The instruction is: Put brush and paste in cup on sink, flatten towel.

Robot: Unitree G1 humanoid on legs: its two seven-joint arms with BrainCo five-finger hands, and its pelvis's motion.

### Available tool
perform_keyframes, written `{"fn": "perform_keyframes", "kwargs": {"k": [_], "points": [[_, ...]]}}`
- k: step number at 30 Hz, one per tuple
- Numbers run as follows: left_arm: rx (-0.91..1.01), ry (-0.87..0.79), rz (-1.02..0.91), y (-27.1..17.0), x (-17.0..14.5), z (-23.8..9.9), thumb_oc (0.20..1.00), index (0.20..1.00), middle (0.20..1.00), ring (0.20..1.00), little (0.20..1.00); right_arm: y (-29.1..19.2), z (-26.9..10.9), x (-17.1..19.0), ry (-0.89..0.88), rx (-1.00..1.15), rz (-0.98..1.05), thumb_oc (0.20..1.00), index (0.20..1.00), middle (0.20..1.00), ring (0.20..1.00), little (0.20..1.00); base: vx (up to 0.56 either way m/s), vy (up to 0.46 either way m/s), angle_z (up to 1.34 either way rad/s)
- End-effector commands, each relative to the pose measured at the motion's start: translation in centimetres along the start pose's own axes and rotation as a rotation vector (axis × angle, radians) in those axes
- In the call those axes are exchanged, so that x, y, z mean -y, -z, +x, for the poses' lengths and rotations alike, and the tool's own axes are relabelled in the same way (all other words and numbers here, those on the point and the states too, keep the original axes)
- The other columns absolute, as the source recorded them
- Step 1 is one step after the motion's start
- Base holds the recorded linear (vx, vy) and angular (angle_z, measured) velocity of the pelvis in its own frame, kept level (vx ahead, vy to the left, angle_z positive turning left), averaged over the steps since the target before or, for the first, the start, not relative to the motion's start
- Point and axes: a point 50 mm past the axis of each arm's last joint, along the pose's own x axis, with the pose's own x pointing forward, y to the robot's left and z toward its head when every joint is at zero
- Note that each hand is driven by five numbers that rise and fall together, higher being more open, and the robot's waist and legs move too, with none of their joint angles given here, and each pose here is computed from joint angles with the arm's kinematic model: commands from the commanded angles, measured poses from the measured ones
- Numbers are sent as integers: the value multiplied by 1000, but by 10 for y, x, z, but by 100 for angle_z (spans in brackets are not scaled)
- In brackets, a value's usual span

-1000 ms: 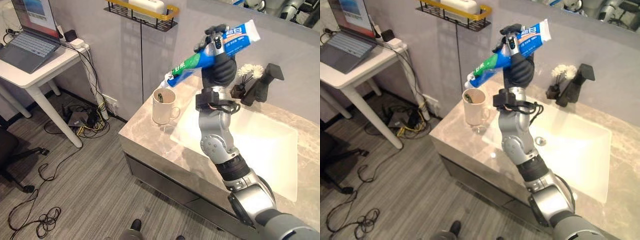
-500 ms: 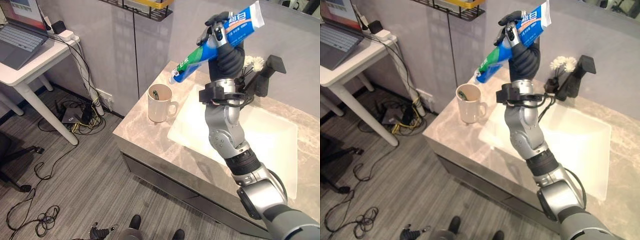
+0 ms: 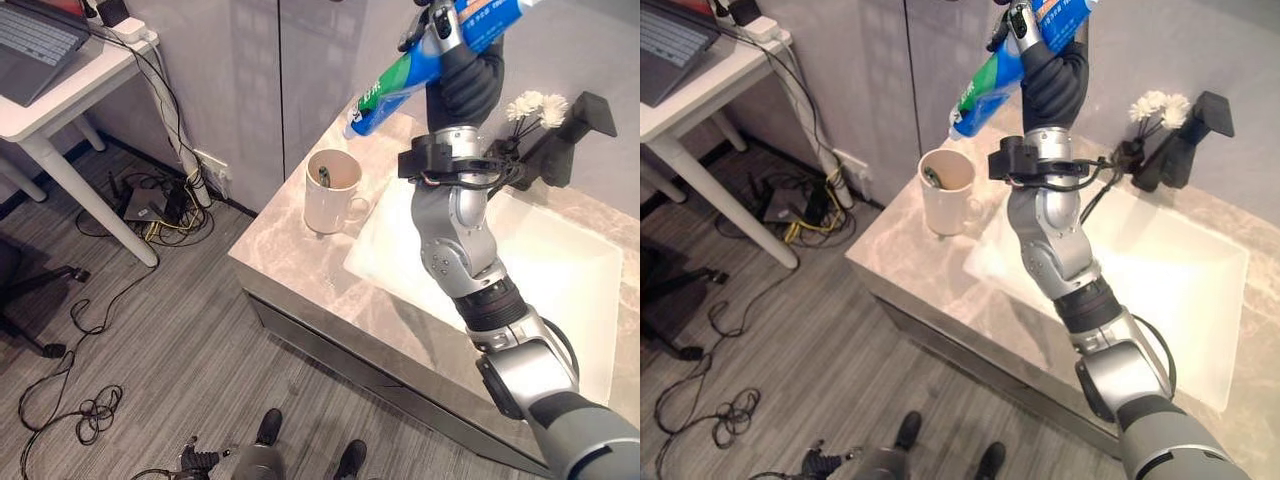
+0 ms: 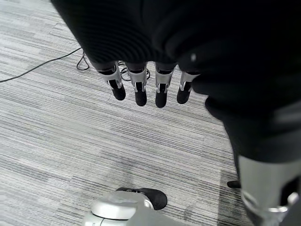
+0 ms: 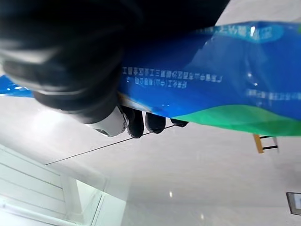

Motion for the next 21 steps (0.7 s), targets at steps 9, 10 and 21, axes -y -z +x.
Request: {"fn": "perform_keyframes", "kwargs": {"k": [9,10,21], "points": [[105,-76,79,-24,-18,8,1000,1000,1000,1000,1000,-25,13,-9,-95,104,-40,200,200,200,200,200,0,0,0],[106,-77,77,-25,-18,9,1000,1000,1000,1000,1000,-22,12,-9,-95,90,-33,200,200,200,200,200,0,0,0],[93,-88,56,-24,-19,9,1000,1000,1000,1000,1000,-10,5,-15,-149,22,-31,200,200,200,200,200,0,0,0]]}}
